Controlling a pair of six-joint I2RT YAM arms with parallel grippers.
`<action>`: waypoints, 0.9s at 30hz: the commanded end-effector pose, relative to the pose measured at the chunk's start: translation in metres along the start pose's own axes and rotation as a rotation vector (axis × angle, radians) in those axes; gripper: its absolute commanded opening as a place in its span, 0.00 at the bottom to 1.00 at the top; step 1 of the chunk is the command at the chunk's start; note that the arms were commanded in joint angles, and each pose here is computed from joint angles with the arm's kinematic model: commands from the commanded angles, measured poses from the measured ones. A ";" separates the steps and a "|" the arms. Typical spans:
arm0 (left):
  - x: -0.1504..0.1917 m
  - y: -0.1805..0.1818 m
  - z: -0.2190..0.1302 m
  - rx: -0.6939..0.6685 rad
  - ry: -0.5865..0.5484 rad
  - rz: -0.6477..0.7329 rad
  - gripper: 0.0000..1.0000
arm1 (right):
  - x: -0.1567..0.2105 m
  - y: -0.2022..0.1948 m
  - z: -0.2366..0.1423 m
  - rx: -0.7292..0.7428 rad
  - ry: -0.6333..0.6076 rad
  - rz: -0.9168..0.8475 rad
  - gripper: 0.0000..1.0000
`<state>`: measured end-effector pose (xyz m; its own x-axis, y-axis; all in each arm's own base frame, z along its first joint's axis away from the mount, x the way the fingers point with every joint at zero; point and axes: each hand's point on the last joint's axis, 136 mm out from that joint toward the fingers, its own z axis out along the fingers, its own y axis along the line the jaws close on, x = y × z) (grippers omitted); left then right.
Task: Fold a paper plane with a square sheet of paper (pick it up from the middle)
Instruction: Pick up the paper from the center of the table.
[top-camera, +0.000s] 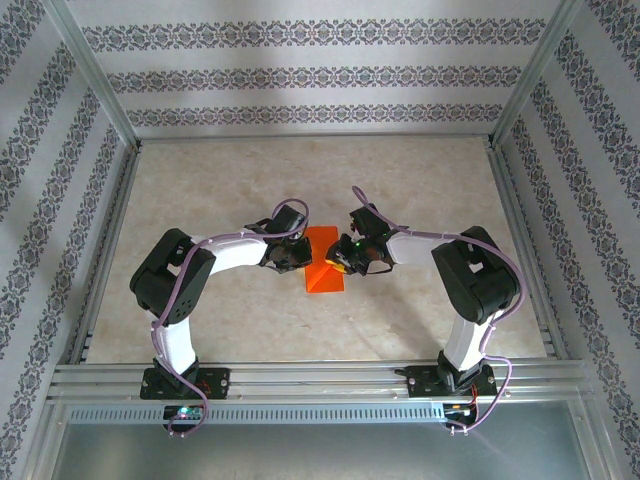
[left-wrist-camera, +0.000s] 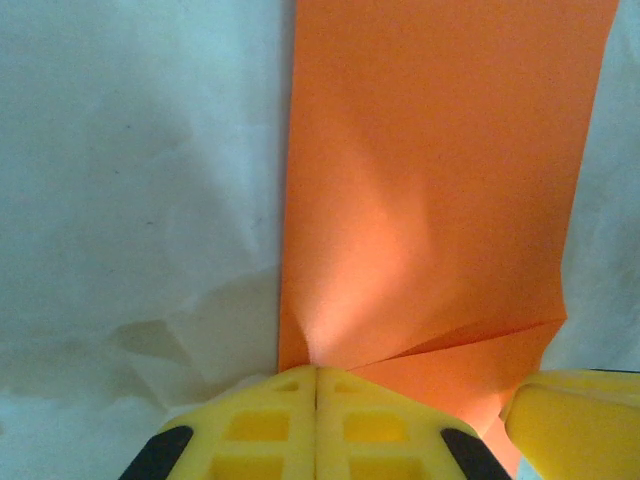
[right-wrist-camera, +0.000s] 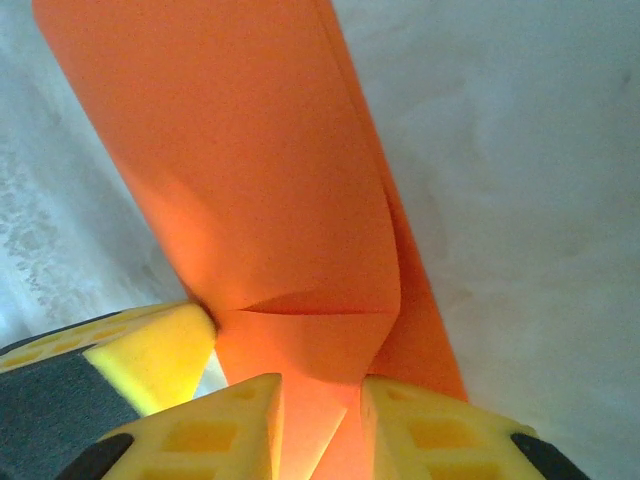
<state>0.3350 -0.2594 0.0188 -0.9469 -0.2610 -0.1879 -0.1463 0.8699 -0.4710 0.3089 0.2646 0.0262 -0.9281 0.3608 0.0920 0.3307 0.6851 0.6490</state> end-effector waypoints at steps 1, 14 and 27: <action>0.014 0.027 0.011 -0.073 0.049 -0.041 0.06 | 0.006 0.013 0.004 -0.045 0.030 -0.022 0.26; 0.011 0.028 0.006 -0.082 0.046 -0.033 0.06 | 0.018 0.012 0.012 -0.069 0.078 -0.060 0.19; -0.027 0.018 -0.056 -0.063 -0.092 -0.041 0.25 | 0.001 0.031 -0.005 -0.137 -0.012 -0.154 0.09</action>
<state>0.3381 -0.2374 0.0315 -0.9378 -0.2928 -0.1866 -0.1855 0.8768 -0.4435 0.3109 0.2859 0.0367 -0.9594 0.2768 0.0531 0.2272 0.6480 0.7270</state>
